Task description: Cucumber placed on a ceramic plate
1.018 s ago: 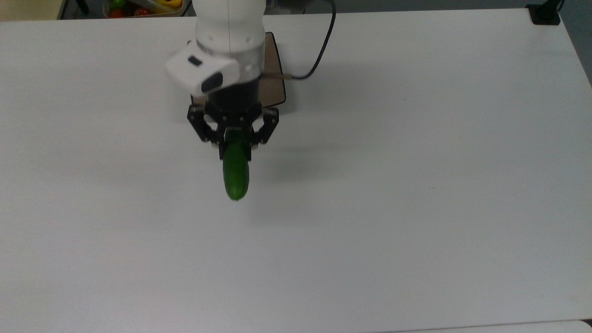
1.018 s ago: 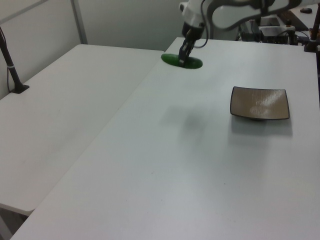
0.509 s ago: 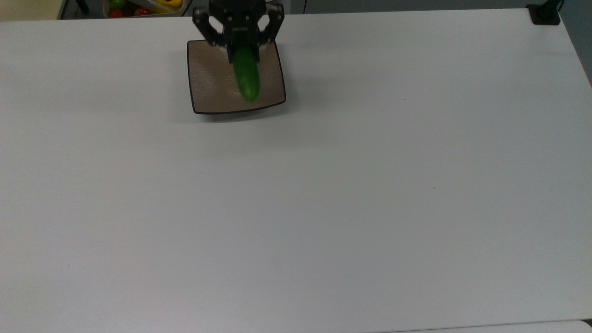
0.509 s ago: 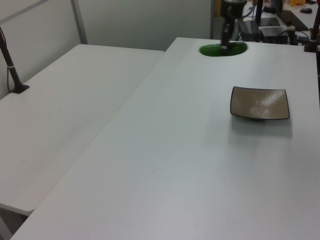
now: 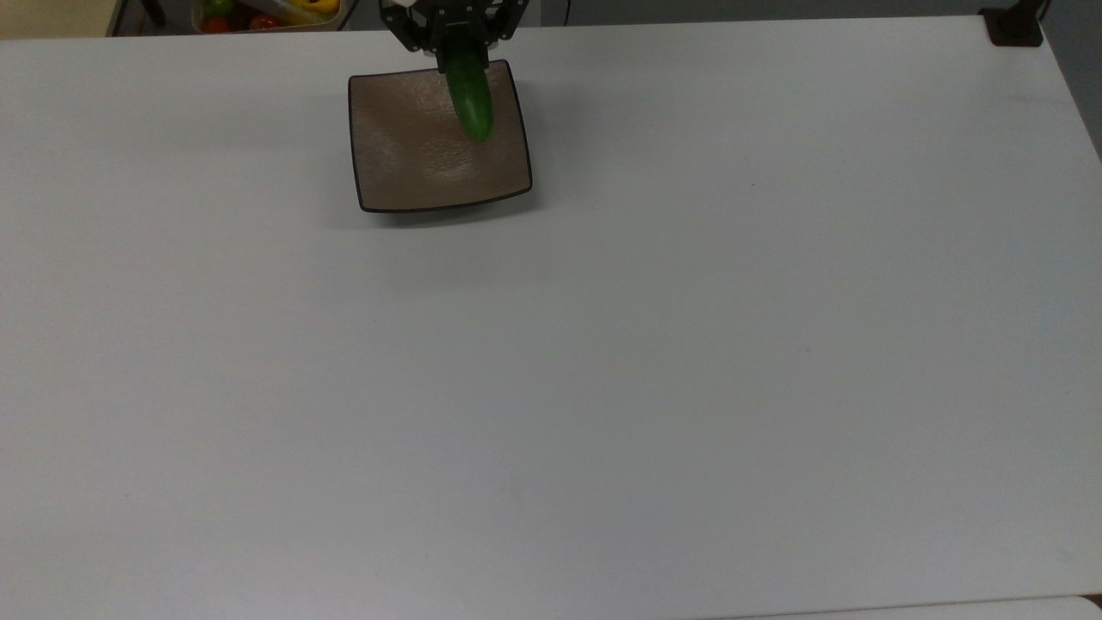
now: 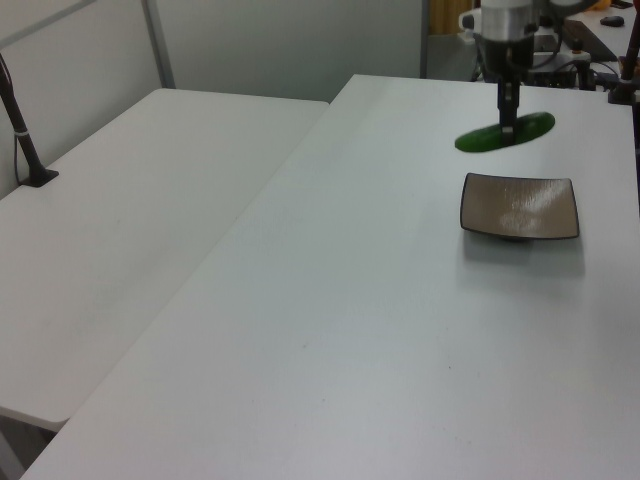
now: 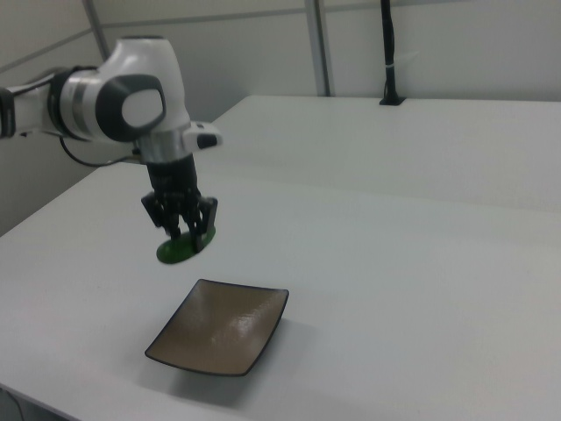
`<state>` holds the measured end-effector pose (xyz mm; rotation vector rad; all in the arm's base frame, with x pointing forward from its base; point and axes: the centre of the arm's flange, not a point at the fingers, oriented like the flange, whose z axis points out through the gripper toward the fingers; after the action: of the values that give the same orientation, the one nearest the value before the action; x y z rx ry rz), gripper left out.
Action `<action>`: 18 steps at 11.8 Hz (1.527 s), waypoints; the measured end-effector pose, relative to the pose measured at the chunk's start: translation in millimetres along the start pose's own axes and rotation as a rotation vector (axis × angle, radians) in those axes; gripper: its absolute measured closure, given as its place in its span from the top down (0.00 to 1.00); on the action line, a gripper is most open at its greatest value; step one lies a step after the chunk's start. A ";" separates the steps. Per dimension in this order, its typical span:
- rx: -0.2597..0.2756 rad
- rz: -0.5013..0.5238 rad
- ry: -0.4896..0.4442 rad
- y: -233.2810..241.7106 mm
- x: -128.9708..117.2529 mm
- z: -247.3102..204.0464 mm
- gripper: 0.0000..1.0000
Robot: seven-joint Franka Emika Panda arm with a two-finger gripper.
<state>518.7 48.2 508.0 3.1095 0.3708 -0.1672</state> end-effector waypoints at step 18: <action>-0.001 0.109 0.047 22.7 -16.6 83.1 1.00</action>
<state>499.3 20.7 427.0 3.1265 0.2004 -0.0937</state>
